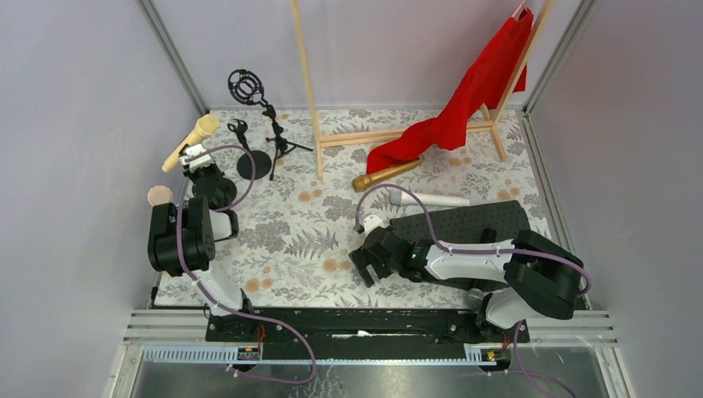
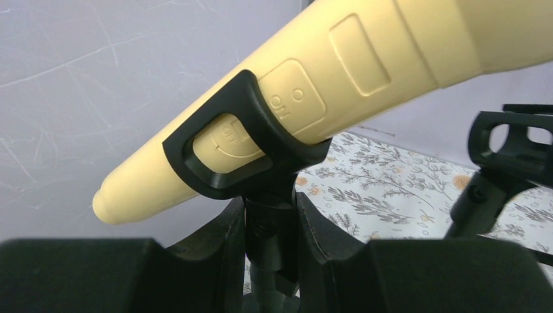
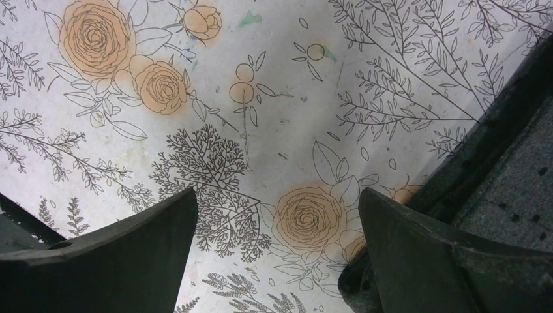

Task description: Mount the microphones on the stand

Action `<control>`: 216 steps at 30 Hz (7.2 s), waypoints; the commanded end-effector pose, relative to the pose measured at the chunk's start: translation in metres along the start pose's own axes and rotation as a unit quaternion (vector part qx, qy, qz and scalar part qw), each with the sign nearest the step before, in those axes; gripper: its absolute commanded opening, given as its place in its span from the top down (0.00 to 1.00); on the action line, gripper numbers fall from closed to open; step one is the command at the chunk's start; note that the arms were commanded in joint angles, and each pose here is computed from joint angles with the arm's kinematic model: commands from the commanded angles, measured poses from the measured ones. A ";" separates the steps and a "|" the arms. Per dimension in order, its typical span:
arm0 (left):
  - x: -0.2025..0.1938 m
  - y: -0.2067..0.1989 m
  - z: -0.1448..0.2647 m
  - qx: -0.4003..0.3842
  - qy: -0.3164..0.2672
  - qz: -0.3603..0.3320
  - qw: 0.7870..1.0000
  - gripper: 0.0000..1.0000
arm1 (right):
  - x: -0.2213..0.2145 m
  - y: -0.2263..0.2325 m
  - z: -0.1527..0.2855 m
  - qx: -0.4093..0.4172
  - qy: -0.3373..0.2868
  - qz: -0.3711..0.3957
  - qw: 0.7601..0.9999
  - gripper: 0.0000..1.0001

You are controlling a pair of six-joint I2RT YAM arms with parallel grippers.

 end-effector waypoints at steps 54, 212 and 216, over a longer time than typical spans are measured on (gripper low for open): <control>0.046 -0.026 0.101 -0.096 -0.019 0.187 0.977 0.21 | 0.039 -0.006 0.037 -0.020 -0.076 0.025 0.997 0.00; 0.125 -0.199 0.318 -0.631 -0.099 0.172 0.750 1.00 | 0.179 -0.111 0.027 -0.021 -0.041 0.188 0.981 0.00; 0.125 -0.196 0.320 -0.632 -0.103 0.171 0.749 1.00 | 0.192 -0.114 0.012 0.001 -0.026 0.278 0.960 0.00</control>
Point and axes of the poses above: each gripper's point midway between its finger pads, its own z axis back along the fingers, its own y axis along the line the jaws close on, x = y × z, the point moved 3 cm from there along z, back along the fingers, and after that the axes turned 13 degrees about -z, right-handed, at the moved point
